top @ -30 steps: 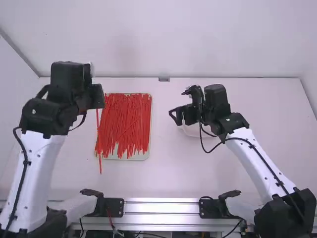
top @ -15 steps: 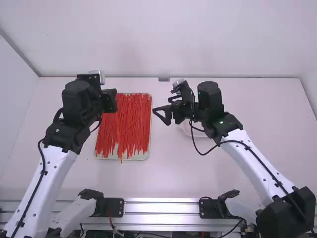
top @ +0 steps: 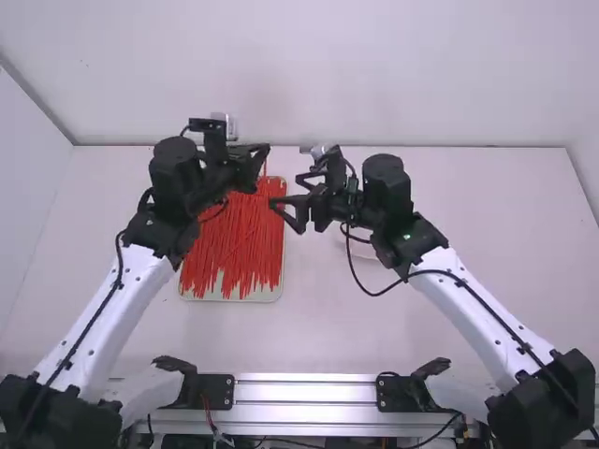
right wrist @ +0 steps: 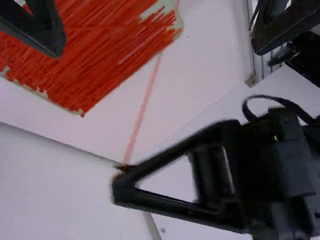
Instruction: Fasten the cable tie
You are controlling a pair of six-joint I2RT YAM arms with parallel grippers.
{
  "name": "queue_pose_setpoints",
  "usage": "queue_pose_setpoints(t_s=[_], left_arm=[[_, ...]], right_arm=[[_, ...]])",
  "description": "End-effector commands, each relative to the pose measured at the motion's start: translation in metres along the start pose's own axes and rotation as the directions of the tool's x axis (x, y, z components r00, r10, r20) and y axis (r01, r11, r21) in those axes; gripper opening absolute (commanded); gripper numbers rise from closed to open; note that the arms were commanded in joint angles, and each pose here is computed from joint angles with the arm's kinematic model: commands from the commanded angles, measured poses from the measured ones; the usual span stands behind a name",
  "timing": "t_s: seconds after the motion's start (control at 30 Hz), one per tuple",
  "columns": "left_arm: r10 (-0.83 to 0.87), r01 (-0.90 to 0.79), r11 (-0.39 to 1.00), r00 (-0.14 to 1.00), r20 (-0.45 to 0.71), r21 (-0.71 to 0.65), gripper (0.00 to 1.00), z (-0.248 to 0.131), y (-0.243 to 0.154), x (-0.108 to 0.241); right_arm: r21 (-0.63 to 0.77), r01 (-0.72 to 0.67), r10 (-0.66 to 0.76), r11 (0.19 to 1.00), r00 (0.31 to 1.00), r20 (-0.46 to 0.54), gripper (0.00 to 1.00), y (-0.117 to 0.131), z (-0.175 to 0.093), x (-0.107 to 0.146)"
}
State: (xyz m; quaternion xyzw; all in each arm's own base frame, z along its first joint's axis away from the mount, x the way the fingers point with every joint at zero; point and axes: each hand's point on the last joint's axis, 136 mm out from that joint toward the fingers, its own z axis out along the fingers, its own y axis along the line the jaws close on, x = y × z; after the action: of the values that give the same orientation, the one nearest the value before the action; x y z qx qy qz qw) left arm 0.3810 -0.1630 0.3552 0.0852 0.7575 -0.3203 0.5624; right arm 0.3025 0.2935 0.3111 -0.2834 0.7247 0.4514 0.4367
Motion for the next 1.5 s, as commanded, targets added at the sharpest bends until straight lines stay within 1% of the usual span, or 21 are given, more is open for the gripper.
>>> queue_pose_setpoints(t_s=[0.0,0.17,0.23,0.3,0.37,0.43,0.5,0.53,0.6,0.7,0.73,0.8,0.83,0.9,0.93,1.0,1.17,1.27,1.3,1.37,1.47], left_arm=[[0.007,-0.007,0.998,1.0,0.0,0.069,0.02,0.004,-0.02,0.002],[0.011,-0.013,0.999,0.999,0.036,0.042,0.02,0.007,-0.026,-0.002],[-0.005,0.003,0.998,0.999,0.039,0.055,0.02,0.007,-0.03,-0.003],[-0.011,0.006,0.995,0.999,0.04,0.103,0.02,0.007,-0.041,-0.004],[-0.016,0.01,0.994,0.999,0.046,0.11,0.02,0.007,-0.043,-0.005],[-0.014,0.008,0.994,0.998,0.053,0.112,0.02,0.007,-0.044,-0.007],[-0.02,0.014,0.994,0.998,0.054,0.112,0.02,0.007,-0.044,-0.007],[-0.037,0.031,0.993,0.998,0.051,0.114,0.02,0.007,-0.045,-0.007],[-0.045,0.039,0.993,0.998,0.051,0.113,0.02,0.007,-0.044,-0.008],[-0.056,0.049,0.99,0.997,0.05,0.129,0.02,0.006,-0.047,-0.008],[-0.055,0.048,0.99,0.997,0.049,0.132,0.02,0.006,-0.047,-0.008],[-0.048,0.039,0.985,0.998,0.05,0.169,0.02,0.005,-0.055,-0.009],[-0.048,0.038,0.984,0.997,0.053,0.172,0.02,0.005,-0.056,-0.01],[-0.047,0.036,0.984,0.997,0.057,0.172,0.02,0.005,-0.056,-0.011],[-0.051,0.041,0.984,0.997,0.056,0.172,0.02,0.005,-0.056,-0.011],[-0.054,0.044,0.984,0.997,0.055,0.171,0.02,0.005,-0.056,-0.01],[-0.048,0.039,0.985,0.998,0.05,0.168,0.02,0.006,-0.055,-0.009],[-0.018,0.01,0.987,0.999,0.044,0.162,0.09,0.006,-0.054,-0.006],[-0.018,0.011,0.987,0.999,0.042,0.162,0.09,0.006,-0.054,-0.006],[-0.023,0.018,0.989,0.999,0.033,0.149,0.13,0.006,-0.049,-0.004],[-0.025,0.021,0.99,0.999,0.024,0.14,0.18,0.005,-0.044,-0.003]], right_arm=[[0.061,-0.032,0.029,0.998,0.998,0.051,0.96,-0.005,-0.001,-0.018],[0.073,-0.041,0.036,0.996,0.997,0.063,0.87,-0.007,-0.001,-0.02],[0.073,-0.041,0.036,0.997,0.997,0.062,0.83,-0.007,-0.001,-0.02],[0.073,-0.042,0.037,0.996,0.997,0.061,0.75,-0.007,-0.001,-0.02],[0.073,-0.042,0.037,0.996,0.997,0.061,0.73,-0.007,-0.001,-0.019],[0.073,-0.042,0.038,0.996,0.997,0.06,0.61,-0.007,-0.001,-0.019],[0.073,-0.042,0.038,0.996,0.997,0.06,0.59,-0.007,-0.001,-0.019],[0.073,-0.042,0.038,0.996,0.997,0.06,0.5,-0.007,-0.001,-0.019],[0.074,-0.042,0.038,0.996,0.997,0.061,0.48,-0.007,-0.001,-0.019],[0.074,-0.043,0.038,0.996,0.997,0.061,0.4,-0.007,-0.001,-0.019],[0.074,-0.043,0.038,0.996,0.997,0.061,0.39,-0.007,-0.001,-0.019],[0.074,-0.043,0.038,0.996,0.997,0.061,0.32,-0.007,-0.001,-0.019],[0.074,-0.043,0.038,0.996,0.997,0.061,0.25,-0.007,-0.001,-0.019],[0.074,-0.043,0.039,0.996,0.997,0.061,0.21,-0.007,-0.001,-0.019],[0.074,-0.043,0.038,0.996,0.997,0.061,0.17,-0.007,-0.001,-0.019],[0.074,-0.043,0.039,0.996,0.997,0.06,0.0,-0.007,-0.001,-0.019],[0.075,-0.042,0.038,0.996,0.997,0.06,0.0,-0.007,-0.001,-0.019],[0.091,-0.048,0.042,0.995,0.997,0.06,0.0,-0.014,-0.004,-0.019],[0.093,-0.049,0.044,0.994,0.997,0.059,0.0,-0.015,-0.004,-0.019],[0.1,-0.039,0.034,0.994,0.998,0.047,0.0,-0.021,-0.008,-0.017],[0.078,-0.025,0.023,0.997,0.999,0.034,0.0,-0.023,-0.012,-0.016]])
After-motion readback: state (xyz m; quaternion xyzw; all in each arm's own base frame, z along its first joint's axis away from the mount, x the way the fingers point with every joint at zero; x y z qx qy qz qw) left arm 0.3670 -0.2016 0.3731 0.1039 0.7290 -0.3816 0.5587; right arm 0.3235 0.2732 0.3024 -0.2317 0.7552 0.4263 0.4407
